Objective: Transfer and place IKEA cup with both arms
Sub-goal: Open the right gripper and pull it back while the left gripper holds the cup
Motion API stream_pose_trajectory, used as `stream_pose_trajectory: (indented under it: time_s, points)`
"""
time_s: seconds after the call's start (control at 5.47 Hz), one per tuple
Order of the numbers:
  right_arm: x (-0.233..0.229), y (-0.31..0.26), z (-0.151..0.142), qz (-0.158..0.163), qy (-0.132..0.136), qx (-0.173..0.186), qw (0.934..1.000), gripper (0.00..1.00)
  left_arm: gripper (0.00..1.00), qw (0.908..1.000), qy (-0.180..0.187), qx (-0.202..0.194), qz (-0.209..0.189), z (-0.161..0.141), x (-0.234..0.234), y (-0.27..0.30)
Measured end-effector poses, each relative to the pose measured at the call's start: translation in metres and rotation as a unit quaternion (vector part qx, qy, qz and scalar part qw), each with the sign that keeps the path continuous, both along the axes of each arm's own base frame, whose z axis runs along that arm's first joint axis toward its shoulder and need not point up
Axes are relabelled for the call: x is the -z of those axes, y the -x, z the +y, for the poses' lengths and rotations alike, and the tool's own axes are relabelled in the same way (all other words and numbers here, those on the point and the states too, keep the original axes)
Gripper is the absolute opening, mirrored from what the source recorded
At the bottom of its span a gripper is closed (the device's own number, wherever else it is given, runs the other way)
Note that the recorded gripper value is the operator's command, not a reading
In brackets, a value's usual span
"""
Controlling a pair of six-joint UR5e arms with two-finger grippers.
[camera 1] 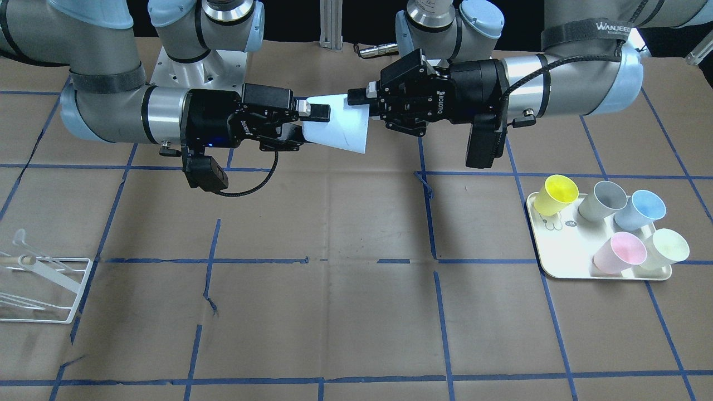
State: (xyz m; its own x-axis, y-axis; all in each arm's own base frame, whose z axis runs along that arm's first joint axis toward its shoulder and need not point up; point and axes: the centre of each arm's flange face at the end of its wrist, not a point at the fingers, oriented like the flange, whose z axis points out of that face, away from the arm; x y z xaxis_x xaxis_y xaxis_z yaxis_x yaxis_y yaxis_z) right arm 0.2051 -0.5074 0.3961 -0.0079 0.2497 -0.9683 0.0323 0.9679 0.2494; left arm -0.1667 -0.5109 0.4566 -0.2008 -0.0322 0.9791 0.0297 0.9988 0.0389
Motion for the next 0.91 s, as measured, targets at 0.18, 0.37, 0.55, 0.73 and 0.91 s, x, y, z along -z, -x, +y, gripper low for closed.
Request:
stream_pose_trajectory:
  time_s: [0.18,0.37,0.55,0.73,0.91]
  points:
    - [-0.0001,-0.0004,-0.0001,0.0,0.0,0.0,1.0,0.99,0.02,1.0,0.001,0.001,-0.001,-0.0003,-0.0001,-0.0001]
    - [-0.0011,0.0,-0.0006,0.0,-0.001,0.0,1.0,1.0,0.02,1.0,0.001,0.0,-0.001,-0.0009,0.0002,-0.0006]
    - [-0.0038,0.001,-0.002,0.0,-0.001,0.001,1.0,1.0,0.03,1.0,0.0,0.0,-0.002,-0.001,0.0005,-0.0008]
    - [-0.0069,0.0014,-0.0037,0.001,-0.001,0.001,1.0,1.0,0.04,1.0,-0.001,0.0,-0.001,-0.0011,0.0003,-0.0008]
    - [-0.0096,0.0052,-0.007,0.002,0.0,0.002,1.0,1.0,0.05,1.0,-0.001,-0.001,-0.001,-0.0012,0.0,-0.0017]
